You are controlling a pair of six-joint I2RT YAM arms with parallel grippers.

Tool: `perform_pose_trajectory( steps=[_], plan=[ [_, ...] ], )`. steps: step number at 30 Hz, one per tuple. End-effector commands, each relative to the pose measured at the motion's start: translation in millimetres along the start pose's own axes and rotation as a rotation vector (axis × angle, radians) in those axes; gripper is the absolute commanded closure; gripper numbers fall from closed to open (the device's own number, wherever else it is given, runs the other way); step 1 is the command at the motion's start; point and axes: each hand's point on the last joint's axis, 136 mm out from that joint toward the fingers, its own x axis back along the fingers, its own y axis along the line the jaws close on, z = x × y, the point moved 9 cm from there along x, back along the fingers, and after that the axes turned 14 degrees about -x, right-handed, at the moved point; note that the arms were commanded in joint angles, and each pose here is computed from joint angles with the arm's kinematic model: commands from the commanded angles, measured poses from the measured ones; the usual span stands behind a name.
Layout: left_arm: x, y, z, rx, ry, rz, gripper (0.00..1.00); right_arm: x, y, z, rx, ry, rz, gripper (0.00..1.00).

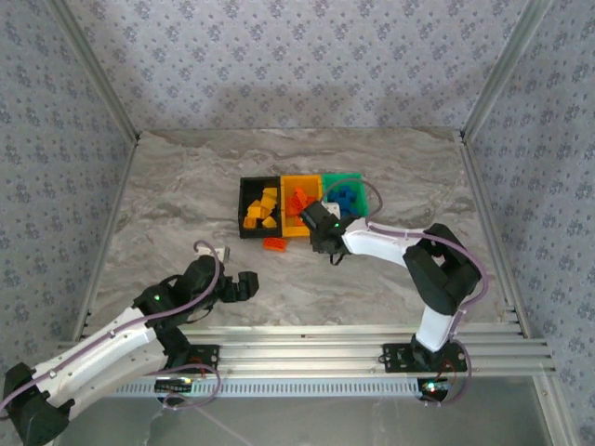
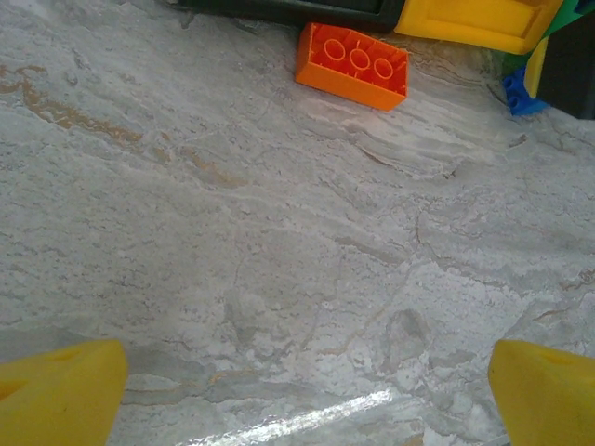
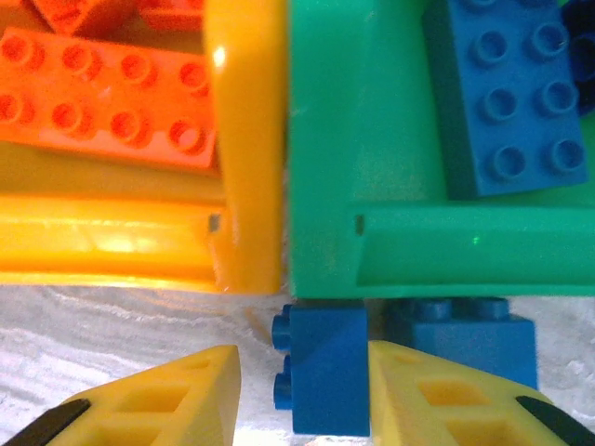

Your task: Sort the legos into containers by color

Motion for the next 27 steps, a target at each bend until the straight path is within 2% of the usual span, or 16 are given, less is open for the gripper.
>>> perform_pose_trajectory(
  steps=[1,7,16,27],
  plan=[
    [1,1,1,0.014,-0.001,0.001,0.00,3,8,2,0.028,-0.010,0.014,0.58],
    [0,1,1,0.018,-0.002,0.006,0.00,-5,-3,-3,-0.023,-0.003,0.067,0.55],
    [-1,2,2,0.019,0.000,0.005,0.00,-27,4,-2,-0.025,0.037,0.082,0.50],
    [-1,2,3,0.023,0.007,0.006,0.00,-13,5,-5,-0.012,-0.003,0.031,0.75]
  ],
)
